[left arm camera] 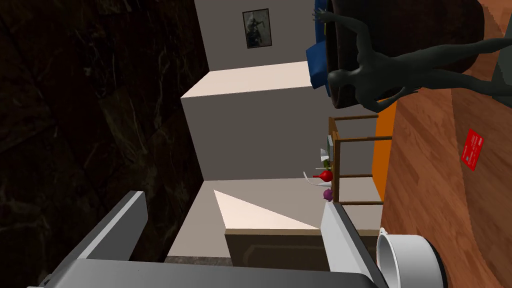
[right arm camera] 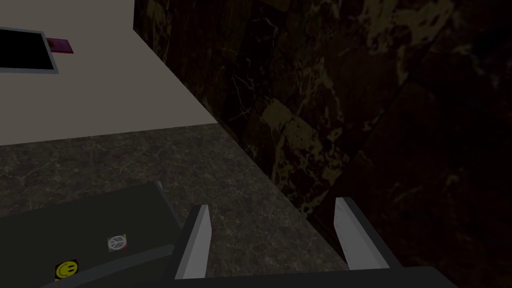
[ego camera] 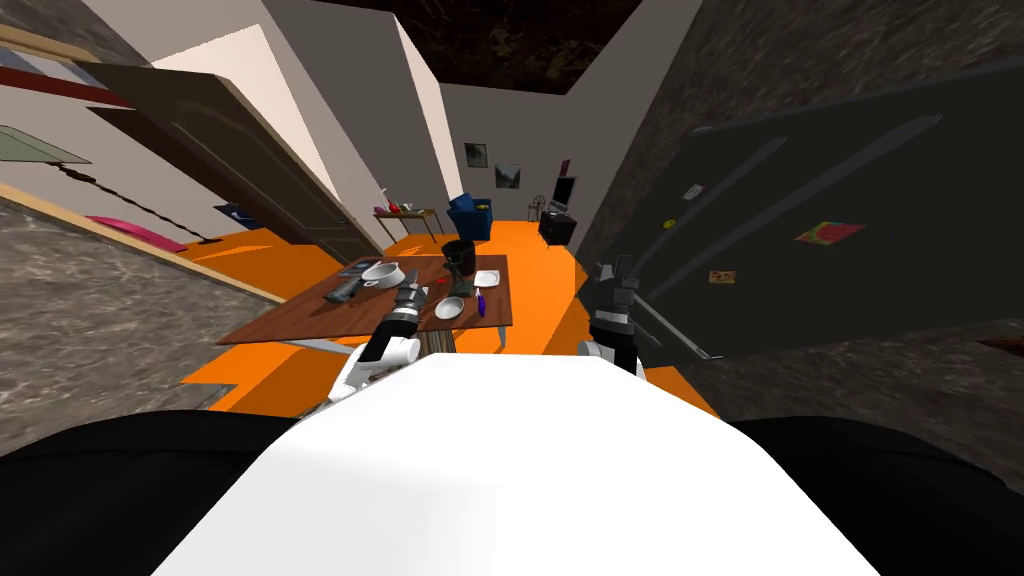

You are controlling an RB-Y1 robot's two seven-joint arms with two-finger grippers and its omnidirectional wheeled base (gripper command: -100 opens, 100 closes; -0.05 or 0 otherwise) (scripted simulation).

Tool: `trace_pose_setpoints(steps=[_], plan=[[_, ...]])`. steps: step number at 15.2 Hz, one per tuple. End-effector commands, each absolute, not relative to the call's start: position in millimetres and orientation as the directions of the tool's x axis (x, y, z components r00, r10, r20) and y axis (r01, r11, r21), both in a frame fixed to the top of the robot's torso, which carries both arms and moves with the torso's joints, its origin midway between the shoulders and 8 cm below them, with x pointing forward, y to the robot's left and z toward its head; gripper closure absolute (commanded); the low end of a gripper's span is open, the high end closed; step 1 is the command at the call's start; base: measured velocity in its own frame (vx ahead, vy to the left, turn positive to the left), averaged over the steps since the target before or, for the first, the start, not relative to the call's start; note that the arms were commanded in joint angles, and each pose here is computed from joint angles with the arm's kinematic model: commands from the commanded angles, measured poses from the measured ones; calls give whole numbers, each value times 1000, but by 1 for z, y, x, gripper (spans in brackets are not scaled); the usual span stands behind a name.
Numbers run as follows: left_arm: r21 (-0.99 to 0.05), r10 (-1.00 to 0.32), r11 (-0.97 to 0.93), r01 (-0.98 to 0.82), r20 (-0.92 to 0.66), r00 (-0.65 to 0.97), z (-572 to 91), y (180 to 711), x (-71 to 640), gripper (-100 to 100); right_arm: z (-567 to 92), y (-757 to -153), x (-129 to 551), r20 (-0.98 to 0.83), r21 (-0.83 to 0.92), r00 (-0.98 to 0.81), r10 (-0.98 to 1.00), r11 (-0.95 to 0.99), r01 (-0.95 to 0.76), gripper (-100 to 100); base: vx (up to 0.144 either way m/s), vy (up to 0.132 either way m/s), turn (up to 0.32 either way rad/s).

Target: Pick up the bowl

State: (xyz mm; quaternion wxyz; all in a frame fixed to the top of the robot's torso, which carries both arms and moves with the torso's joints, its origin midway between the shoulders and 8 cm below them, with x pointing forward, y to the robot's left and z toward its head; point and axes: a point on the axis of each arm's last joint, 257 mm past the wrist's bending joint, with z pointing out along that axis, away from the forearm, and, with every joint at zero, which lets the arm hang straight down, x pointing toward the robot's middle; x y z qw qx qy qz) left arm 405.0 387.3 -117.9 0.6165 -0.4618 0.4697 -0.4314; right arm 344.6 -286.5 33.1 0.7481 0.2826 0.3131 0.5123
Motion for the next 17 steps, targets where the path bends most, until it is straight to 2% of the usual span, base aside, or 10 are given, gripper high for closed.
trace_pose_setpoints(steps=[1,17], plan=[[-981,-964,188,47,-176,200,-131,398,406,-100,33,-286,345,-179,744,279,944,315,-590,0,-18,31,-184],[-962,-939,35,-270,-125,322,-223,475,381,-100,33,-286,345,-179,744,279,943,315,-589,0,-18,25,-149]])
